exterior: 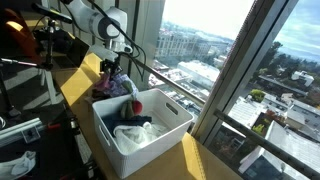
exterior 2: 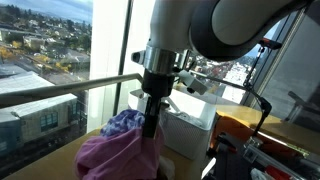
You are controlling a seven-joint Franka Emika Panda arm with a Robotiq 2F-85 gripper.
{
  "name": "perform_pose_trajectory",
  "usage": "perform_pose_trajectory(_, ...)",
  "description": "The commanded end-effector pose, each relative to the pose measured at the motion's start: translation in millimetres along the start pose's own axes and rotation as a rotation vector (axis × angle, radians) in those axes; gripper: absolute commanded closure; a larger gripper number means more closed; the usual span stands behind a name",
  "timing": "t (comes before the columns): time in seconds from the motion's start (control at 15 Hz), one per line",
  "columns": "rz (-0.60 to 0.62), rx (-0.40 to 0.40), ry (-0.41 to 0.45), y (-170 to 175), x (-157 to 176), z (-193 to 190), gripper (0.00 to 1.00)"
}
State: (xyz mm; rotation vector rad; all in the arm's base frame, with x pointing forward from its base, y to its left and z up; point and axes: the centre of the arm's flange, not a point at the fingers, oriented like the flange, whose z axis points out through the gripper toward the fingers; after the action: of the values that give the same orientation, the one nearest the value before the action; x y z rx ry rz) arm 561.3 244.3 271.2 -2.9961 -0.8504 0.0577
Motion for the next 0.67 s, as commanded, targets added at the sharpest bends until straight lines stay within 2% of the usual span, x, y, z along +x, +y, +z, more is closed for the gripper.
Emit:
perform_pose_trajectory(0.0,-0.053,-0.032,-0.045,-5,18,41,0.98)
perform_pose_trajectory(0.2,-0.068,-0.026,-0.075,-7,20,63,0.98)
perform_pose_trajectory(0.27,-0.064,-0.018,-0.078,-7,21,65,0.68)
perform_pose_trajectory(0.33,-0.066,-0.009,-0.079,-5,20,61,0.68)
perform_pose_trajectory(0.4,-0.064,-0.009,-0.076,-3,19,56,0.62)
perform_pose_trajectory(0.6,-0.075,-0.008,-0.04,1,8,-2,0.4)
